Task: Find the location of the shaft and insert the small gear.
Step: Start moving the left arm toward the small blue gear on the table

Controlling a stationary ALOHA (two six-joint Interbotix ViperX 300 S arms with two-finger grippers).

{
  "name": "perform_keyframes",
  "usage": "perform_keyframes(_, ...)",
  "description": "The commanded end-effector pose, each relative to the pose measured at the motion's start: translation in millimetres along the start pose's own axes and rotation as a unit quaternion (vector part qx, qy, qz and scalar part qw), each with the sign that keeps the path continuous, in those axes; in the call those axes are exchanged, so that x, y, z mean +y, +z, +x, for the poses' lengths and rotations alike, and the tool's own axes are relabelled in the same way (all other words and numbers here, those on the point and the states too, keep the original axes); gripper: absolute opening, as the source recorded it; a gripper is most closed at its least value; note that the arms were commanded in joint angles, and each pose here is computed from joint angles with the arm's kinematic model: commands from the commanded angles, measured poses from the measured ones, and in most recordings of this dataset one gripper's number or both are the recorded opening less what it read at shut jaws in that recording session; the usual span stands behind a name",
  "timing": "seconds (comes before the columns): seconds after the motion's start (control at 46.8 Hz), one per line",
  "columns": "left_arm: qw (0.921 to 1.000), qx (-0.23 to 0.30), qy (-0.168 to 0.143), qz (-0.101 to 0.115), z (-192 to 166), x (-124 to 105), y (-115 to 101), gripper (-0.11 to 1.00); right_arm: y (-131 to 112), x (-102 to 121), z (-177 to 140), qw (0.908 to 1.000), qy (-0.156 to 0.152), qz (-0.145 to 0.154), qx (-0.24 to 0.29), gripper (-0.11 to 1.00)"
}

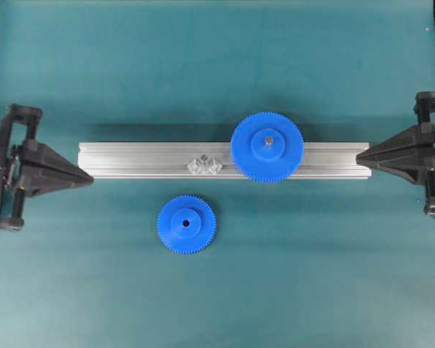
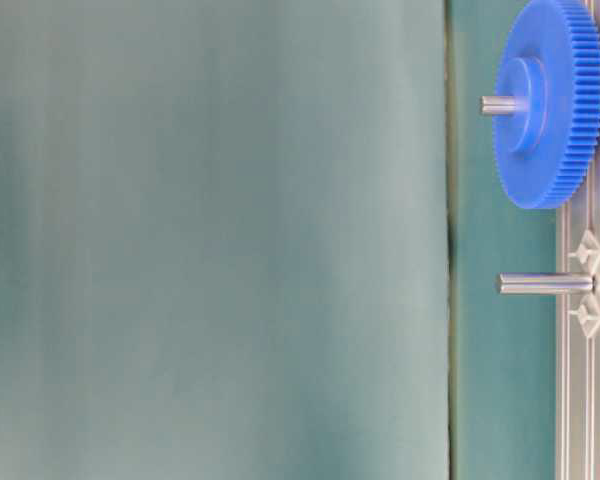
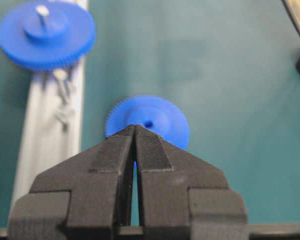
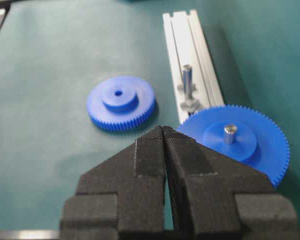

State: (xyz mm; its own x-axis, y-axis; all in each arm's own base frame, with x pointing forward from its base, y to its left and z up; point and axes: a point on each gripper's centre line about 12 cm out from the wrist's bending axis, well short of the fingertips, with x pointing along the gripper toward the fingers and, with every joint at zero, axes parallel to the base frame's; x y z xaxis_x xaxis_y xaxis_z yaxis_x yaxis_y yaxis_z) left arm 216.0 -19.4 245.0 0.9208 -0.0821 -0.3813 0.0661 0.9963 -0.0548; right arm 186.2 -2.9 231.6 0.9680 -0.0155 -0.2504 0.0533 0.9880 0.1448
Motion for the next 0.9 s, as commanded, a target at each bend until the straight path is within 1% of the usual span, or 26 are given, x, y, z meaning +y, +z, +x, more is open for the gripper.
perform_keyframes(0.0,1.0,-0.003,-0.008,-0.004,4.0,-4.3,9.2,0.0,4.2,0.1,0.8,1.0,-0.001,0.007,-0.001,0.04)
perform_keyframes(0.085,0.9998,0.009,-0.008,-0.015,7.7,-5.0,8.6,0.0,2.2,-0.2,1.0,0.9999,-0.002,0.009,0.005,0.04)
perform_keyframes(0.149,0.9996,0.02,-0.007,-0.018,10.0,-5.1,9.6,0.0,1.5,-0.3,1.0,0.9999,-0.002,0.009,0.008,0.04)
perform_keyframes(0.342,0.9985,0.051,-0.012,-0.014,14.3,-9.2,11.6,0.0,-3.2,-0.9,0.8,0.9997,-0.005,0.009,0.024,0.04)
perform_keyframes(0.576,0.9959,0.089,-0.008,-0.013,20.1,-9.7,13.2,0.0,-9.3,-1.9,0.2,0.9987,-0.008,0.01,0.048,0.04)
perform_keyframes(0.875,0.9929,0.118,-0.006,-0.012,37.5,-10.8,14.1,0.0,-8.8,-3.5,0.4,0.9987,-0.013,0.011,0.048,0.04)
